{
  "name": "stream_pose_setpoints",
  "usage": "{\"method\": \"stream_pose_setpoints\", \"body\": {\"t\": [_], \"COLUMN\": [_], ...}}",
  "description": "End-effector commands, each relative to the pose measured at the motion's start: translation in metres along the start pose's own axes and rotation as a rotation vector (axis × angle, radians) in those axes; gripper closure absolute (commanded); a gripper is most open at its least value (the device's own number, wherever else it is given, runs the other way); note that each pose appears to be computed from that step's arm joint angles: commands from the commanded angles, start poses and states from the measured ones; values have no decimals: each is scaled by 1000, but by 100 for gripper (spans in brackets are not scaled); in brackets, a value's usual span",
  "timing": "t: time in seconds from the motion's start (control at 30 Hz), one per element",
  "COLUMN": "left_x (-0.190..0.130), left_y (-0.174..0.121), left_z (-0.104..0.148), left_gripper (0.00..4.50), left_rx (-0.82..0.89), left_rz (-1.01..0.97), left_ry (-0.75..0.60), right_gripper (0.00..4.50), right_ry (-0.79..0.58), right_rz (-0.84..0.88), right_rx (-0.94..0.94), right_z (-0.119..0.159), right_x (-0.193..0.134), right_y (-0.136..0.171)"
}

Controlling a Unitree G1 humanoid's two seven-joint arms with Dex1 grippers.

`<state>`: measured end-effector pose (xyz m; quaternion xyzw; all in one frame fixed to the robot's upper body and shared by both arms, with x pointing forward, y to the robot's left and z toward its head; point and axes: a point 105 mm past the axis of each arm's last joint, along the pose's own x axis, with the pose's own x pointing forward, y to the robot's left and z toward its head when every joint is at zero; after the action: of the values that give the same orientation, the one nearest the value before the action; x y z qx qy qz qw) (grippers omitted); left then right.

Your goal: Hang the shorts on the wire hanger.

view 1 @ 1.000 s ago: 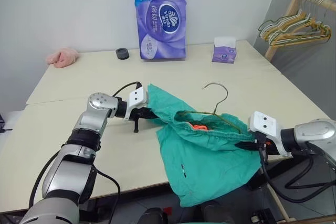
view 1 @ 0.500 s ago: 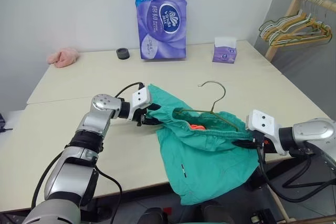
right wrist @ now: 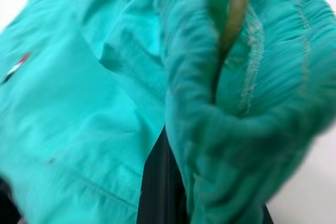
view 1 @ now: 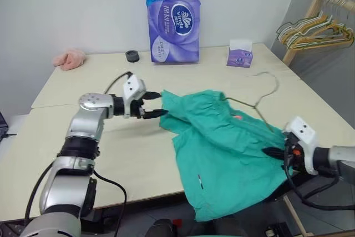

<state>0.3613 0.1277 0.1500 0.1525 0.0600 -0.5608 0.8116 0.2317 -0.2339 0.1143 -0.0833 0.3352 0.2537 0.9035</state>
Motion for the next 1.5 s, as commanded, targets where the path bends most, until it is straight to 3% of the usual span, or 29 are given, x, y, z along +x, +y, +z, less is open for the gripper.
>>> {"method": "stream_pose_setpoints", "body": {"t": [0.03, 0.23, 0.47, 0.87, 1.23, 1.5], "left_x": [25, 63, 93, 113, 116, 113], "left_y": [-28, -79, -111, -139, -142, -143], "left_z": [35, 78, 121, 143, 165, 187], "left_gripper": [85, 85, 85, 85, 85, 85], "left_rx": [44, 86, 191, 250, 276, 328], "left_rz": [-111, -329, -421, -474, -479, -483], "left_ry": [-90, -217, -331, -429, -494, -574], "right_gripper": [450, 450, 450, 450, 450, 450], "right_ry": [1, -81, -168, -258, -230, -175], "right_rz": [-220, -470, -796, -1064, -1066, -949], "right_rx": [138, 292, 405, 392, 539, 687], "right_z": [-5, -5, 3, 64, 67, 52], "right_x": [-29, -71, -118, -183, -195, -175], "right_y": [-26, -60, -109, -170, -218, -219]}}
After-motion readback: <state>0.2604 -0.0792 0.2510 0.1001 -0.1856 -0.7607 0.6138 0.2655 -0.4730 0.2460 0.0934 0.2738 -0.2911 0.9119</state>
